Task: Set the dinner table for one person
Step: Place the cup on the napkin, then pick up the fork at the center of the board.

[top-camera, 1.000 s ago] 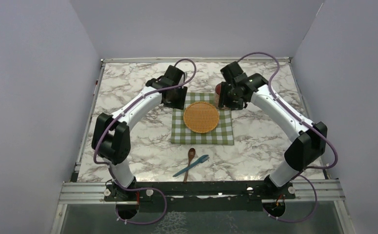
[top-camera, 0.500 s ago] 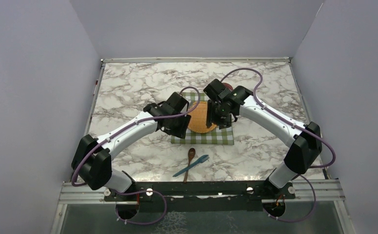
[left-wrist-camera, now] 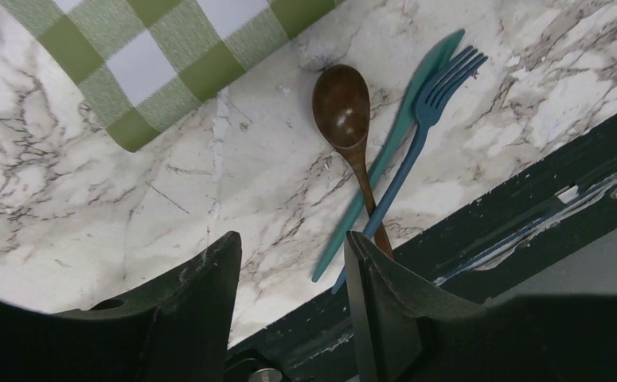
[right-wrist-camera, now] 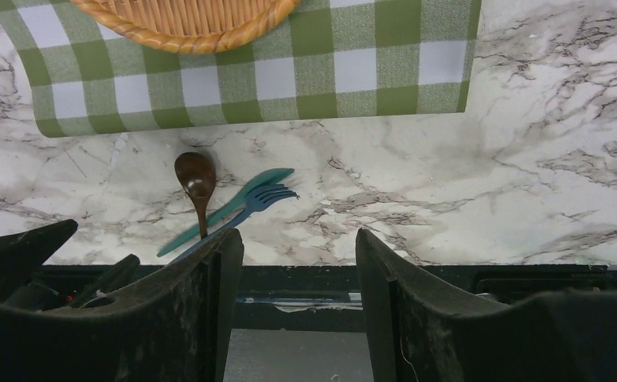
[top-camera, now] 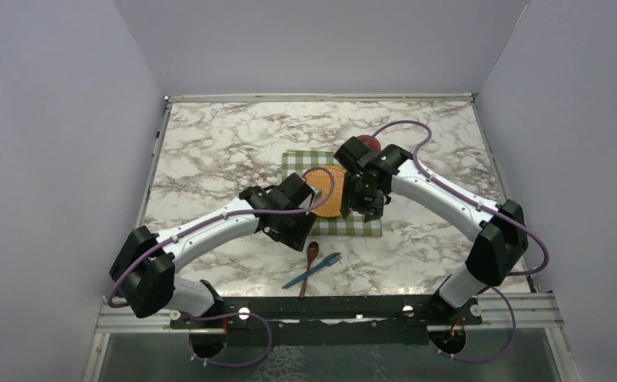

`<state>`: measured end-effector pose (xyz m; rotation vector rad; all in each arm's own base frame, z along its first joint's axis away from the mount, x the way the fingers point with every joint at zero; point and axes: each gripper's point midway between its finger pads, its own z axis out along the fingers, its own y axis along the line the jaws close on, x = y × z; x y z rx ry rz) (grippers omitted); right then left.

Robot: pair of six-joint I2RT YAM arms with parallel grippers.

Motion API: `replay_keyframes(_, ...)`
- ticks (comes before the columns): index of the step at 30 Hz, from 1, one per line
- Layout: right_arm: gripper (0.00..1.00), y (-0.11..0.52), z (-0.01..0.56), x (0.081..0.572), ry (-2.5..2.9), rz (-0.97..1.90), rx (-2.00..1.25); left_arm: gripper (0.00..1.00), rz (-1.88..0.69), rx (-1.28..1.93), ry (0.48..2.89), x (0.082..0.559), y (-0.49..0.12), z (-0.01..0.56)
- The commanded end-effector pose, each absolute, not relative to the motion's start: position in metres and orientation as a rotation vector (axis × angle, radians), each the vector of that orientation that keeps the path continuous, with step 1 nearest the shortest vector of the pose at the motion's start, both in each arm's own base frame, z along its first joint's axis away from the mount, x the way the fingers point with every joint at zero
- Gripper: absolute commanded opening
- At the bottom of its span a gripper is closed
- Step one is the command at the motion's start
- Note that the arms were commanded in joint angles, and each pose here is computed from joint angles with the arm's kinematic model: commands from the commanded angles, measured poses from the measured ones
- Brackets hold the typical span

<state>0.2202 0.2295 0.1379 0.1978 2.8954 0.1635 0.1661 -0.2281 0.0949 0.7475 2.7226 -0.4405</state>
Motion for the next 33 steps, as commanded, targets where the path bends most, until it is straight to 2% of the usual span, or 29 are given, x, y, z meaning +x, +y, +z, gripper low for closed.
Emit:
replay_keyframes(1, 0.61, 0.219, 0.161, 0.218, 2.838, 0.165, 0.206, 0.56, -0.511, 0.821, 2.735, 0.150, -0.240, 0.091)
replay_keyframes(4, 0.61, 0.216, 0.168, 0.214, 2.827, 0.192, 0.203, 0.65, -0.570, 0.780, 2.729, 0.149, -0.257, 0.098)
replay_keyframes(6, 0.62, 0.212, 0.171, 0.212, 2.802, 0.203, 0.176, 0.87, -0.569, 0.785, 2.729, 0.146, -0.267, 0.099)
replay_keyframes(7, 0.62, 0.210, 0.173, 0.213, 2.785, 0.206, 0.163, 0.91, -0.558, 0.795, 2.729, 0.145, -0.272, 0.099)
replay_keyframes(15, 0.62, 0.211, 0.176, 0.211, 2.751, 0.269, 0.041, 0.91, -0.318, 1.004, 2.774, 0.106, -0.281, 0.075)
replay_keyframes(20, 0.61, 0.205, 0.180, 0.216, 2.722, 0.231, 0.041, 0.92, -0.261, 0.985, 2.736, 0.107, -0.275, 0.080)
replay_keyframes(33, 0.61, 0.167, 0.241, 0.255, 2.449, 0.044, 0.405, 0.91, -0.165, 1.050, 2.741, 0.100, -0.243, 0.066)
